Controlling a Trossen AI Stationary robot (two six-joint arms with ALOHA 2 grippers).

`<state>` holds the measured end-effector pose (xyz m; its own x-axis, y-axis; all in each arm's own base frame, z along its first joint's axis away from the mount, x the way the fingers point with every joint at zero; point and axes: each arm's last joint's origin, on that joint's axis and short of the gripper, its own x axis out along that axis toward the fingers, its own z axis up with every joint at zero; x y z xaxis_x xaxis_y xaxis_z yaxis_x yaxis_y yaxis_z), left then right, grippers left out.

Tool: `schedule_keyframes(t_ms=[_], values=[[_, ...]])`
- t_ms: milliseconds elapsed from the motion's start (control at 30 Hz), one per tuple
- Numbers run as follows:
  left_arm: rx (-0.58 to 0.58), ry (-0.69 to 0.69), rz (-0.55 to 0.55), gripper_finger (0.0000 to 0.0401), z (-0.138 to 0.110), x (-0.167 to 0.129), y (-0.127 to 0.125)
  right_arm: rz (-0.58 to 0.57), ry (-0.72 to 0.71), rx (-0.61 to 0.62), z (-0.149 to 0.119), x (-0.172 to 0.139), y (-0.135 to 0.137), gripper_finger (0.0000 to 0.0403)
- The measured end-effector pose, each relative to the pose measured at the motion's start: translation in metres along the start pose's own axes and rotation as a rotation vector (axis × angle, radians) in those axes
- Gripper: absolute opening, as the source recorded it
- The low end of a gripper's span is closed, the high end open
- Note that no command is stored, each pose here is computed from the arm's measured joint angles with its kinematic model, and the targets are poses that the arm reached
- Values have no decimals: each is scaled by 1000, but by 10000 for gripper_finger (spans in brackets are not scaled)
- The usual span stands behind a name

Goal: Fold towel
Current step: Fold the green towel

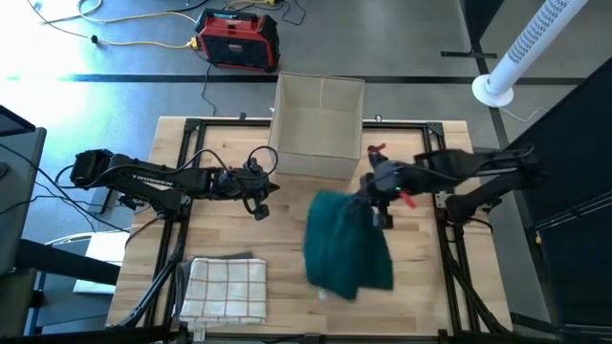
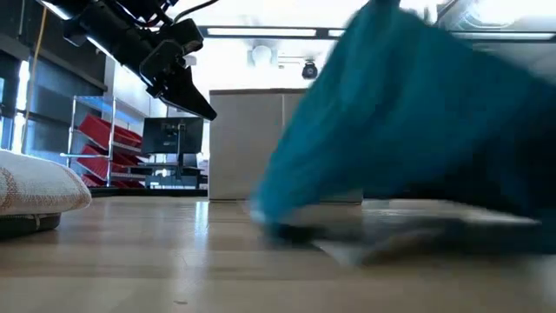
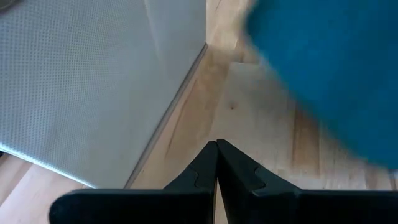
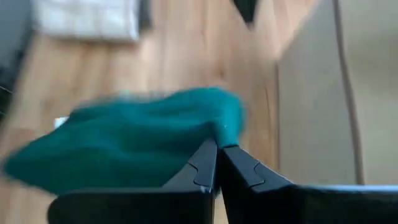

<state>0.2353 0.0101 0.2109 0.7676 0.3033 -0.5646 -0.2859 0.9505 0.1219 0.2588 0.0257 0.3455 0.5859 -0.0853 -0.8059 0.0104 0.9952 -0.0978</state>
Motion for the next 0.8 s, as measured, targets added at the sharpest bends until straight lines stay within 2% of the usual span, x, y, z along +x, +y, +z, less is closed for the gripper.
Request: schedule_keyframes(t_ms=[133,300,500,567,700,800], values=[[0,0,0,0,0,0,0,-19,51,55,-13,22,-9,8],[0,-2,0,0,0,0,0,-55,102,92,-21,26,-14,67],[-6,-22,-1,0,2,0,0,-145,143,83,-15,4,-19,163],[-7,-21,-1,0,2,0,0,-126,171,106,-14,-8,-17,187],[-7,-21,-1,0,2,0,0,-71,226,148,-19,-33,-3,214],[-16,-21,-2,0,2,0,0,-37,266,165,-33,-43,12,218]])
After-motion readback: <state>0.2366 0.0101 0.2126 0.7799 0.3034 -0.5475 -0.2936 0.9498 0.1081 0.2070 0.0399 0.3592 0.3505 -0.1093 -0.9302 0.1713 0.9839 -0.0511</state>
